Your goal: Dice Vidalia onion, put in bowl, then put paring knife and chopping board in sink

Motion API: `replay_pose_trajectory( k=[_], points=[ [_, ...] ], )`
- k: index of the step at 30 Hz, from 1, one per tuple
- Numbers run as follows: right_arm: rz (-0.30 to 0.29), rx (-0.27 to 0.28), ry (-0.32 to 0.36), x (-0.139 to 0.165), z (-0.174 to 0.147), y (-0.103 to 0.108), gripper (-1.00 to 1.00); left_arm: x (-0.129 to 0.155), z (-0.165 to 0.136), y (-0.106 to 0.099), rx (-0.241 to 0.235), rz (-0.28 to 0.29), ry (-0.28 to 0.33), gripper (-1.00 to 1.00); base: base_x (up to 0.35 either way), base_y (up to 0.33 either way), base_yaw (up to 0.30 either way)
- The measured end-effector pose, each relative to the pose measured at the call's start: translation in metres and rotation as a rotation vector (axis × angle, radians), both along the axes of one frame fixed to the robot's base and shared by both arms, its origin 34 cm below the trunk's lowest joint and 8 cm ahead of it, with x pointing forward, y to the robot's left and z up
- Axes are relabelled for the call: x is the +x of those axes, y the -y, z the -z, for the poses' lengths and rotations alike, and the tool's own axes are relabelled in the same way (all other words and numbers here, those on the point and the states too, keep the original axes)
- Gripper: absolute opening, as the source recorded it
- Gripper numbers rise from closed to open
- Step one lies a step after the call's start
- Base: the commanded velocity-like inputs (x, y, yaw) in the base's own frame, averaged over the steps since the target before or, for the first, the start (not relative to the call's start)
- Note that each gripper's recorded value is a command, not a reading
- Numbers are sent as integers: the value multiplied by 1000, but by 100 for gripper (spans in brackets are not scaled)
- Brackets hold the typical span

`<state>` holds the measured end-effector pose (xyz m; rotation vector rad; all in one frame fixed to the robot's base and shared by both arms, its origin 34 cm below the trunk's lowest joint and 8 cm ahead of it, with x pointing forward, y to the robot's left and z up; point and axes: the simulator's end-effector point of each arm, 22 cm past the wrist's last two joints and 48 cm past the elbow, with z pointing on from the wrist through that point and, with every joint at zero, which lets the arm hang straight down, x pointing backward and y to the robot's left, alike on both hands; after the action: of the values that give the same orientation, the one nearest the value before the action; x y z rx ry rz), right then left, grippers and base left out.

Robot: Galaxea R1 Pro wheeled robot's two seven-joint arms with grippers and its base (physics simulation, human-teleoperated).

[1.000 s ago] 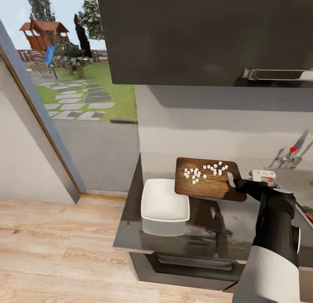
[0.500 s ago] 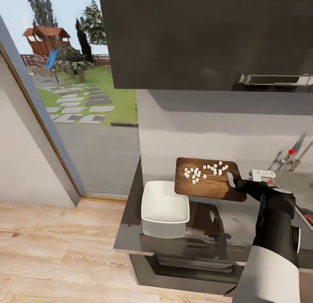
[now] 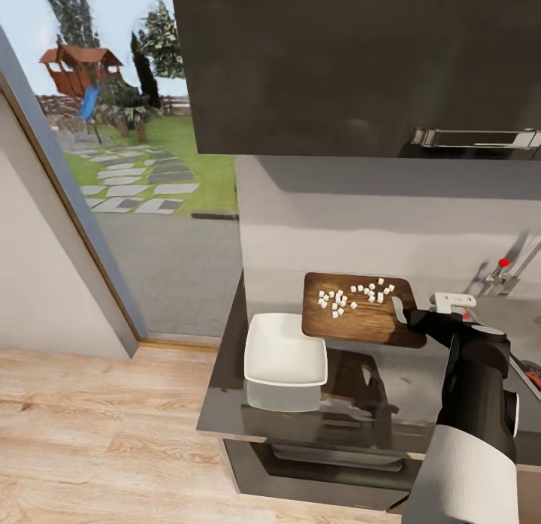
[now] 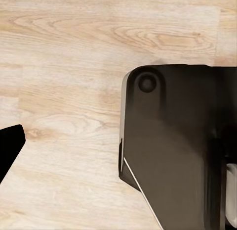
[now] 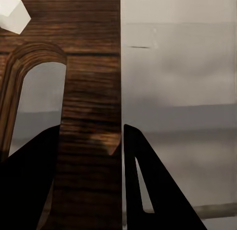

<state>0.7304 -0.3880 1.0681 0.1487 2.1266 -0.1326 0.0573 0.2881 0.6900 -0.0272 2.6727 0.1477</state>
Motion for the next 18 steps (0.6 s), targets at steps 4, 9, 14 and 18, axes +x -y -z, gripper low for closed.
replay_pose_trajectory(
  k=[4,9,14,18],
  points=[
    [-18,-32,36,5,-8,0,-100,0,0,0,0,0,0,100,0,0,0],
    [-85,-72,69,17,-21,-21,-100,0,0,1,-1,-1,0,100,0,0,0],
    [-112,-88,75,22,-25,-31,-100,0,0,0,-1,0,0,100,0,0,0],
    [-119,-87,77,22,-25,-34,-100,0,0,0,0,-1,-1,100,0,0,0]
  ],
)
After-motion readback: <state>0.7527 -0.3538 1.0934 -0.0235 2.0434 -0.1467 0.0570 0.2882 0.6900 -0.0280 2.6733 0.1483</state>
